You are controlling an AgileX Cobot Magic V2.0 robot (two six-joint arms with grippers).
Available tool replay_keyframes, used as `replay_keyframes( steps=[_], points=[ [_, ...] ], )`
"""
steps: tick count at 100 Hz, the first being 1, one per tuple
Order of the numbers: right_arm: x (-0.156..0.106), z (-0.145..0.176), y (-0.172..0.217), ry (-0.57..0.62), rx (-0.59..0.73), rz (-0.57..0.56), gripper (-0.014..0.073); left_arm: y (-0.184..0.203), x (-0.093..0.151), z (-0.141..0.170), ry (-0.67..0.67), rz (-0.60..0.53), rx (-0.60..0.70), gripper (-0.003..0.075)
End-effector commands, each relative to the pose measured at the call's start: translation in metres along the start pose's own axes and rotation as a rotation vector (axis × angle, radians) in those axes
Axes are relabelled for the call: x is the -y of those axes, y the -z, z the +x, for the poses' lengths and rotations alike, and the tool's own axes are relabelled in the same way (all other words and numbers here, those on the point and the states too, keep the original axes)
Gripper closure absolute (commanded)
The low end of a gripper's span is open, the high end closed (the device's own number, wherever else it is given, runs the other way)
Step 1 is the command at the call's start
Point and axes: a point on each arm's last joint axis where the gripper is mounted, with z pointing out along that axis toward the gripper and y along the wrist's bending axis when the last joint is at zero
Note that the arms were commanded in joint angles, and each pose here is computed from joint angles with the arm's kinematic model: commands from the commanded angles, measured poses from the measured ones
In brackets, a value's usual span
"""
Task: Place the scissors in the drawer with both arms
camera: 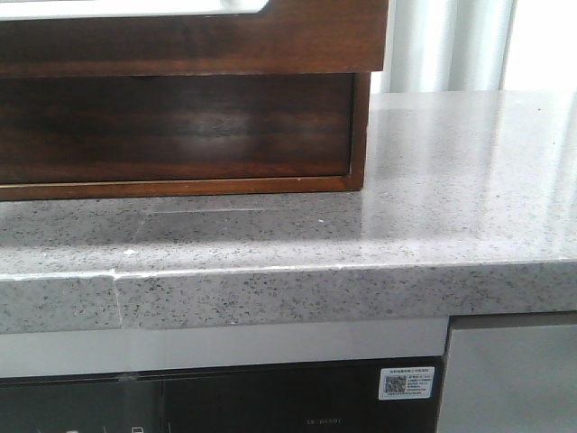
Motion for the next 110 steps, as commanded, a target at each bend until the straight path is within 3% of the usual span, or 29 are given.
replay_keyframes(
  steps=[1, 44, 110],
  points=[
    [0.007, -0.012, 0.001, -0.006, 0.075, 0.060, 0.0650, 0.002, -0.001, -0.002, 0.013, -0.010, 0.081, 0.0740],
    [0.007, -0.012, 0.001, -0.006, 0.075, 0.060, 0.0650, 0.005, 0.000, 0.028, -0.003, 0.000, -0.240, 0.0740],
    [0.007, -0.012, 0.001, -0.006, 0.075, 0.060, 0.0650, 0.005, 0.000, 0.028, 0.009, 0.000, -0.240, 0.0740]
  ],
)
